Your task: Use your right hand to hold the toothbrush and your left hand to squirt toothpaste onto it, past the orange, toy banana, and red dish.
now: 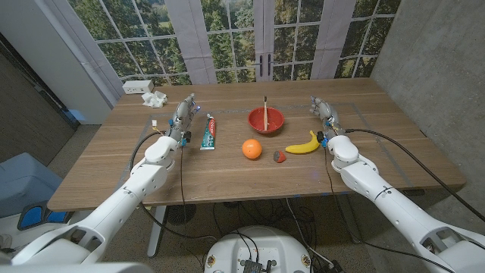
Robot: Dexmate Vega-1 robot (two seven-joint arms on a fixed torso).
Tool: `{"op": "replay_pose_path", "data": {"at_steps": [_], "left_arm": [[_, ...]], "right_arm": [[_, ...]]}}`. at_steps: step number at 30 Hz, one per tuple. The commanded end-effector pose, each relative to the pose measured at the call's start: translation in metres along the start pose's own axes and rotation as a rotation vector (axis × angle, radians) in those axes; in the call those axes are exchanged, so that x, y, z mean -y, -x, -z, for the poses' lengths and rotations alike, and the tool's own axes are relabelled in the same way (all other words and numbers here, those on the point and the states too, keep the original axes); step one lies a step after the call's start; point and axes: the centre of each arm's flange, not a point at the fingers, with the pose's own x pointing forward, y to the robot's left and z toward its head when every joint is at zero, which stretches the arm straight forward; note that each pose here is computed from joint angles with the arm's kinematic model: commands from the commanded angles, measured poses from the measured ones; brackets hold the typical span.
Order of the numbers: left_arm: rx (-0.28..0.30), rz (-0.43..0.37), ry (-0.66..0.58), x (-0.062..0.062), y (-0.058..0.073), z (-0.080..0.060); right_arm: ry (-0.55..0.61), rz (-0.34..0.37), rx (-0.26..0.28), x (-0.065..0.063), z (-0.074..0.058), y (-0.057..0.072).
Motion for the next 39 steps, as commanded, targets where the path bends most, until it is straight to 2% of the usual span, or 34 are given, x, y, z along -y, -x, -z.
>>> {"op": "replay_pose_path", "data": {"at_steps": [1,21,39], "left_arm": [[0.001,0.002,0.0,0.003,-0.006,0.0],[0.0,-0.001,-0.006,0.009,-0.007,-0.001],[0.006,-0.003,0.0,0.015,-0.001,0.0]], "right_arm": [[0.12,0.0,0.008,-0.009,-0.021,-0.005],[0.242,-0.047,0.022,-0.021,-0.038,-0.007],[0.366,-0.11,0.06,-0.038,-0.052,0.0]]}}
